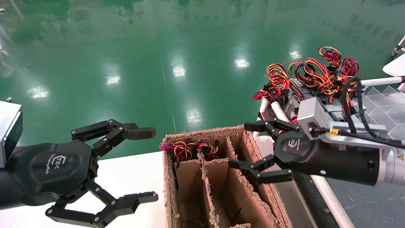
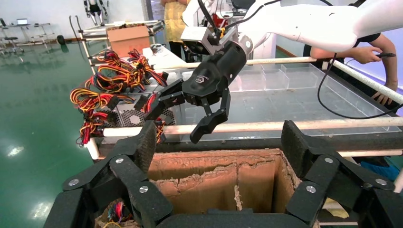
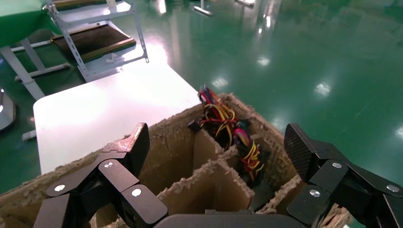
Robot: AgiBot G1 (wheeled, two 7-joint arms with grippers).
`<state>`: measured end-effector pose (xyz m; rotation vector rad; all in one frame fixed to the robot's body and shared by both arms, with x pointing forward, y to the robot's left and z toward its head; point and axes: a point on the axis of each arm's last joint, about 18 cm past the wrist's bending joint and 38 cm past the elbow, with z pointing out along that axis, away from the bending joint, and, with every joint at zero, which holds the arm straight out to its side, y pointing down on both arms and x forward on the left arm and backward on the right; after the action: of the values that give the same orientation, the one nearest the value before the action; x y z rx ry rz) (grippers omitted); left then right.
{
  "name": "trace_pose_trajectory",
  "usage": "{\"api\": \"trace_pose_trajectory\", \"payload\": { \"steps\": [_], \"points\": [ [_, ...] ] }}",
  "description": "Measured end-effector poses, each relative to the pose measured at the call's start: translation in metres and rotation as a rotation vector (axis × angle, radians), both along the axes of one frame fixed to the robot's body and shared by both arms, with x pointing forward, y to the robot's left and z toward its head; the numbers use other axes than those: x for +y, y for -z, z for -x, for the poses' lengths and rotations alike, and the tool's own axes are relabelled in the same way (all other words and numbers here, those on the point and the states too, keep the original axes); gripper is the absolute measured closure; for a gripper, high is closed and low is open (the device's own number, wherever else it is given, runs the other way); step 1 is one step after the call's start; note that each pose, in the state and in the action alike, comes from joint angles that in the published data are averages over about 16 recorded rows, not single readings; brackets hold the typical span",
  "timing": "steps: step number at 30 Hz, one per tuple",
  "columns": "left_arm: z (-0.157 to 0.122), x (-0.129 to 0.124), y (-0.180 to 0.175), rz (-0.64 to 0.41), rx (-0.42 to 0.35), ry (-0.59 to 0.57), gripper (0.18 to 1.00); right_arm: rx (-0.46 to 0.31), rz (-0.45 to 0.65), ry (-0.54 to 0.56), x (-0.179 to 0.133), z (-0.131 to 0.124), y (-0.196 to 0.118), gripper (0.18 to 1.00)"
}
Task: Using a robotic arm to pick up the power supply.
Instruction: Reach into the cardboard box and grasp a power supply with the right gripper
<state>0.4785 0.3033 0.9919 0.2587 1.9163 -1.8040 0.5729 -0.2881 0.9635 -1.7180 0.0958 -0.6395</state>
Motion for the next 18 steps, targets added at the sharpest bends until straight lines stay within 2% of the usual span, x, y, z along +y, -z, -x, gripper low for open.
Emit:
{"api": "trace_pose_trajectory", "payload": {
  "steps": [8, 18],
  "points": [
    [0.000, 0.000, 0.000, 0.000, 0.000, 0.000, 0.210, 0.049, -0.005, 0.056, 0.016, -0.038, 0.009, 0.178],
    [0.000, 0.000, 0.000, 0.000, 0.000, 0.000, 0.185, 0.114, 0.005, 0.075, 0.048, -0.084, 0.025, 0.178]
  ]
}}
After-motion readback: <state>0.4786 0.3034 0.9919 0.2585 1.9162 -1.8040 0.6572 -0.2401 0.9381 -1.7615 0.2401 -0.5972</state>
